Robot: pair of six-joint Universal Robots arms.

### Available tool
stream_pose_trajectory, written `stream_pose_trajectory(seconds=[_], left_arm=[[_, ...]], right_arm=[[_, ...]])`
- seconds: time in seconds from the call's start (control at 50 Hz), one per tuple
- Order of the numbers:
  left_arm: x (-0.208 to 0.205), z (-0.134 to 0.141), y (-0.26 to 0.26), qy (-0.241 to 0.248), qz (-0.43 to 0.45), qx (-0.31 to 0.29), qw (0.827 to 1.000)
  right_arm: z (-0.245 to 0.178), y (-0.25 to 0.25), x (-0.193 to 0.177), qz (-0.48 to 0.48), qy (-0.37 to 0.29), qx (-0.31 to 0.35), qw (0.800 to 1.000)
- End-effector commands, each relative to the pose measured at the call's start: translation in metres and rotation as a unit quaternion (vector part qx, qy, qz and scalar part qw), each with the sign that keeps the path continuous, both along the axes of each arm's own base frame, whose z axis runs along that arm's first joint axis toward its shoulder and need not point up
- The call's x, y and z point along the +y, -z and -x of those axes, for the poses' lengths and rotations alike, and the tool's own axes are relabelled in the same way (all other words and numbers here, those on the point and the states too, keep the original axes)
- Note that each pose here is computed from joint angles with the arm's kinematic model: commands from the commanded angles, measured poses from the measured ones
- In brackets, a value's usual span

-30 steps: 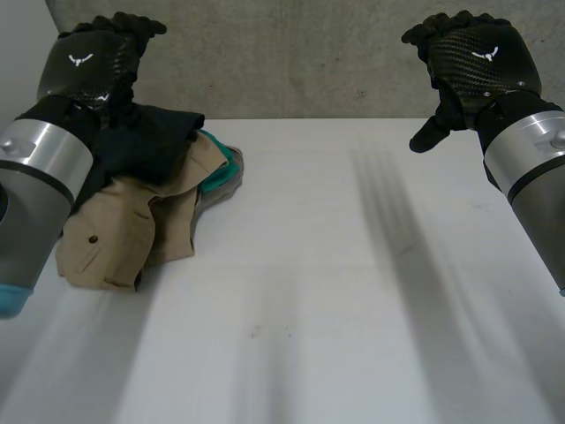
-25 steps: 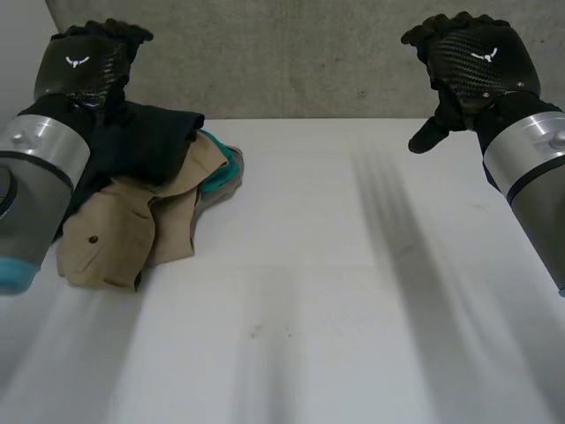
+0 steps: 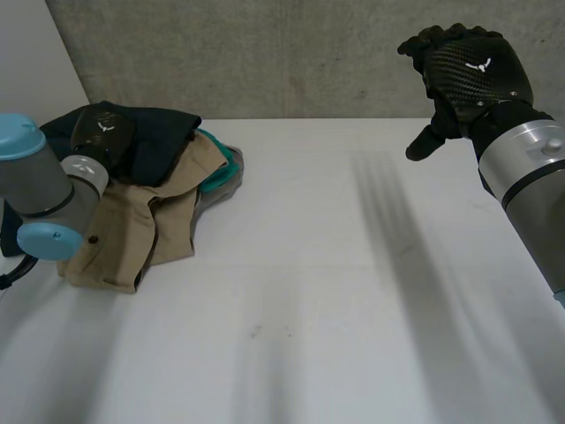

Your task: Fold the laundry.

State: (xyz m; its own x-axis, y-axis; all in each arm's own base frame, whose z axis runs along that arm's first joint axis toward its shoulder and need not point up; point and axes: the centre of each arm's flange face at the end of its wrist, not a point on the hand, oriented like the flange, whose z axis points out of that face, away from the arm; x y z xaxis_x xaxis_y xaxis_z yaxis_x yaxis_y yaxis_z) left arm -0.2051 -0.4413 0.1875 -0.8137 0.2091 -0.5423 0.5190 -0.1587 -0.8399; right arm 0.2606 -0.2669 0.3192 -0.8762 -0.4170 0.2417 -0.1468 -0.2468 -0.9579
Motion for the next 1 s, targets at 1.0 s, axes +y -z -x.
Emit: stream_pose_trajectory(seconds=[1.0], left_arm=[[0.192, 0.068, -0.055, 0.124, -0.137, 0.235, 0.954]], right_arm=[[0.01, 0.018, -0.013, -0.04, 0.023, 0.05, 0.998]])
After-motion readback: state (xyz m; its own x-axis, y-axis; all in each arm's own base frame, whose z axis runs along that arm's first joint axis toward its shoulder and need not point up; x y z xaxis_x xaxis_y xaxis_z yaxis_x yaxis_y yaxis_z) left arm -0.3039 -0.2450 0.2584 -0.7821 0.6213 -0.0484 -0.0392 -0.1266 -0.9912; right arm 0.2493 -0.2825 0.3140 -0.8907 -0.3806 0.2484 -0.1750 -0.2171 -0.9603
